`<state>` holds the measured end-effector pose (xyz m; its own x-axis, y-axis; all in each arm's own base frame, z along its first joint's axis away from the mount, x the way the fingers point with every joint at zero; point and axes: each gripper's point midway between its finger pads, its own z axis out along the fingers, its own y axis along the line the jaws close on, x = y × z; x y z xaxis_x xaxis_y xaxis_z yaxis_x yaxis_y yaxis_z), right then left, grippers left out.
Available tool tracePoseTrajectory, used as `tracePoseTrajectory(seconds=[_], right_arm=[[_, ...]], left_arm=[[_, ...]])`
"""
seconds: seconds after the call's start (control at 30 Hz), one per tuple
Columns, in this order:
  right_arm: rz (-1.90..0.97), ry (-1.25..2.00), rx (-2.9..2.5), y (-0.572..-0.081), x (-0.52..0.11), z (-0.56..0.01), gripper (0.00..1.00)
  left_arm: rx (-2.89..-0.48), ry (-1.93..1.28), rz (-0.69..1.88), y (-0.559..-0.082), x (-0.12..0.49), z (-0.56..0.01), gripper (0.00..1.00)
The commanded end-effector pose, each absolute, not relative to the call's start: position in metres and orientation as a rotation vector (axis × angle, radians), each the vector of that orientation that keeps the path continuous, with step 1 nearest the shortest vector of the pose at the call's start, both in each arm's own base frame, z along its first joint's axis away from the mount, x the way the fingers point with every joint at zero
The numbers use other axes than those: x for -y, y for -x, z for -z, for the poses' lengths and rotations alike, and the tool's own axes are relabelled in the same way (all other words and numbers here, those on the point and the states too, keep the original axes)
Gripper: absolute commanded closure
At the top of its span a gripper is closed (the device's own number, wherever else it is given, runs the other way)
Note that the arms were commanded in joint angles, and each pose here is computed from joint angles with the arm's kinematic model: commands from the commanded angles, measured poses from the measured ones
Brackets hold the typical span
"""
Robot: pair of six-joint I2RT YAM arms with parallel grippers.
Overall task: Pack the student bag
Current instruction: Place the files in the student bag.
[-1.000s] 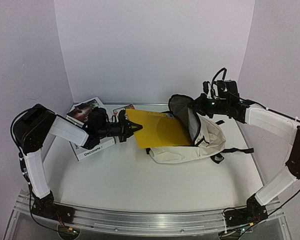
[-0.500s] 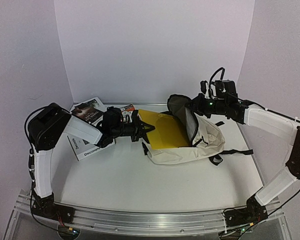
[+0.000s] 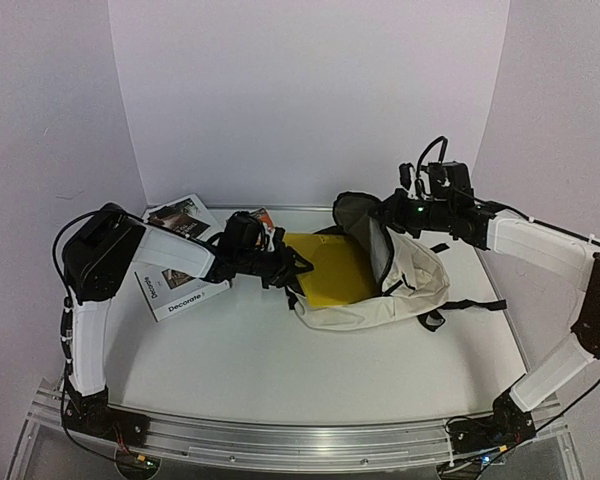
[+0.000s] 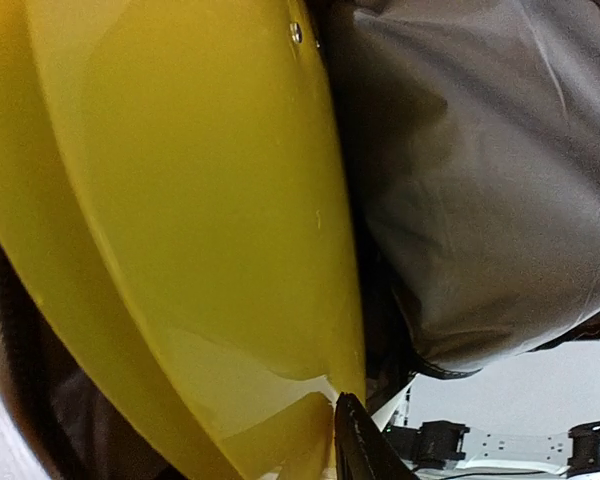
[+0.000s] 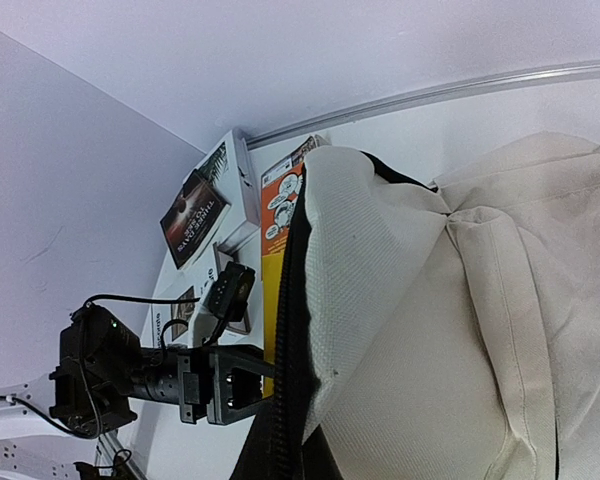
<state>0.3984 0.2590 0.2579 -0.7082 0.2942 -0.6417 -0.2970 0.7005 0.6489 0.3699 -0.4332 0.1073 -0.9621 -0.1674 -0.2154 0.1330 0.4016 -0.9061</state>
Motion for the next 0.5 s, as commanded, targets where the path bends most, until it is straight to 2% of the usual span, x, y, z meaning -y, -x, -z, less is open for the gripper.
tracePoseTrajectory(seconds=[0.0,0.13,0.23,0.3,0.47], right_arm=[[-1.065,0.067,-1.919,-0.4,-0.267,-0.321,1.0],[-1.063,0.07,-1.925,-0.4,-0.268,-0.318,1.0],[-1.067,0.077,-1.933,-0.402,-0.27,-0.314,1.0],[-1.073,0.081,-1.939,-0.402,-0.272,-0.313,1.0],[-1.076,0.083,-1.943,-0.403,-0.273,-0.311,1.0]], left_arm=[[-2.374,-0.089,1.399,-0.369,0.42,-0.147,0.59],[-2.406,-0.09,1.303,-0.367,0.407,-0.147,0.4],[-2.441,-0.098,1.291,-0.361,0.405,-0.142,0.34],[-2.455,-0.103,1.297,-0.358,0.406,-0.139,0.34],[-2.486,-0.135,1.252,-0.351,0.411,-0.135,0.46]])
